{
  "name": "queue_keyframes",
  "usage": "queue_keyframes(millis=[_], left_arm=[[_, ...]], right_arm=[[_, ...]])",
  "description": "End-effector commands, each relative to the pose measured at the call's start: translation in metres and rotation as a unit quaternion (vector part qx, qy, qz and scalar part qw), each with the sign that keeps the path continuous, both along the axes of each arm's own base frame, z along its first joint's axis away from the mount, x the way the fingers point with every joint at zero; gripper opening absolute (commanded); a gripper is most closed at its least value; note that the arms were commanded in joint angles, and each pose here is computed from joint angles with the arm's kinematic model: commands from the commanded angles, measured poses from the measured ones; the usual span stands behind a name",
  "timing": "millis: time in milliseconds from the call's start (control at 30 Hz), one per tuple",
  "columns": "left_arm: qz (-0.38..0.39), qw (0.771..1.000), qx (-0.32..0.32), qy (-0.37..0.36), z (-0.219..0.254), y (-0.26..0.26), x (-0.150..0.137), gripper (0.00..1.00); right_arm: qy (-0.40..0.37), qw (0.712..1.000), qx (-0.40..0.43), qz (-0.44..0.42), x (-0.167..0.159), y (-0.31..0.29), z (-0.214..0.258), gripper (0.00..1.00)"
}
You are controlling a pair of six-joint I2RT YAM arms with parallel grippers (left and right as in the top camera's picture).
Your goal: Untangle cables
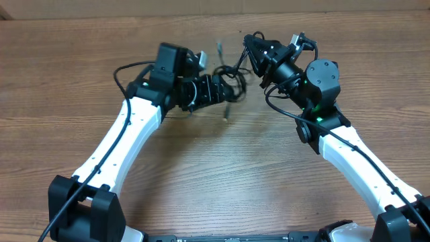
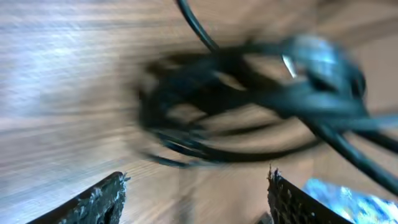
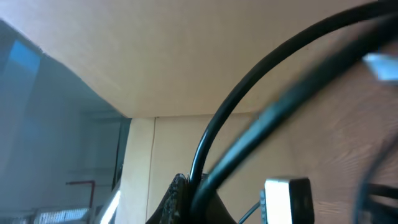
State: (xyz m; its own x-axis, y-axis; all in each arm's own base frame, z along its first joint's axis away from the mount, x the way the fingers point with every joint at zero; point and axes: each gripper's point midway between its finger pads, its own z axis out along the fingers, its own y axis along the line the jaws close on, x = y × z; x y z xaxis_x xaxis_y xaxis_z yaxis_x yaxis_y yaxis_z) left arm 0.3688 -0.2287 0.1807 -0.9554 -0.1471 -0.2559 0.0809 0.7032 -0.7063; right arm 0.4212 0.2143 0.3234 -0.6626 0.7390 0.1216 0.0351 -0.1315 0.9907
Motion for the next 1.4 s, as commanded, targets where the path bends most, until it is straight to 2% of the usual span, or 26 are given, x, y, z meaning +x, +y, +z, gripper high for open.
queue_keyframes(millis=[0,200,600,767,800,867,967,1067,1100,1233,1367], left_arm=[[0.018,0.999,0.035,-0.011,-0.009,0.008,0.008,0.72],[0.054,0.998,0.044,-0.002,-0.013,0.008,0.014,0.74],[0.023,0.999,0.028,0.021,-0.028,-0.026,0.004,0.77],[0.03,0.999,0.023,0.012,-0.035,-0.031,0.016,0.76],[0.034,0.999,0.025,0.011,-0.039,-0.031,0.019,0.74],[0.048,0.998,0.031,0.019,-0.049,-0.03,0.025,0.59],[0.072,0.995,0.035,0.057,-0.074,-0.032,0.028,0.45],[0.074,0.994,0.033,0.072,-0.096,-0.037,0.033,0.11],[0.069,0.994,0.029,0.076,-0.101,-0.04,0.033,0.05],[0.05,0.996,0.033,0.061,-0.105,-0.029,0.039,0.04],[0.03,0.999,0.035,0.015,-0.089,-0.002,0.052,0.04]], right_arm=[[-0.032,0.999,0.01,0.0,0.0,0.003,0.024,0.04],[-0.039,0.999,0.016,0.0,-0.001,0.003,0.029,0.04],[-0.043,0.999,0.018,-0.001,-0.001,0.003,0.031,0.04],[-0.052,0.998,0.021,0.005,-0.004,0.007,0.035,0.04],[-0.057,0.998,0.023,0.007,-0.005,0.008,0.038,0.04],[-0.066,0.997,0.027,0.008,-0.007,0.009,0.043,0.04],[-0.073,0.997,0.03,0.008,-0.008,0.009,0.046,0.04],[-0.071,0.997,0.029,0.008,-0.007,0.009,0.045,0.04],[-0.068,0.997,0.026,0.006,-0.007,0.008,0.043,0.04],[-0.036,0.999,-0.007,-0.019,0.004,-0.002,0.021,0.04],[-0.005,0.99,-0.121,-0.069,0.018,-0.023,-0.026,0.04]])
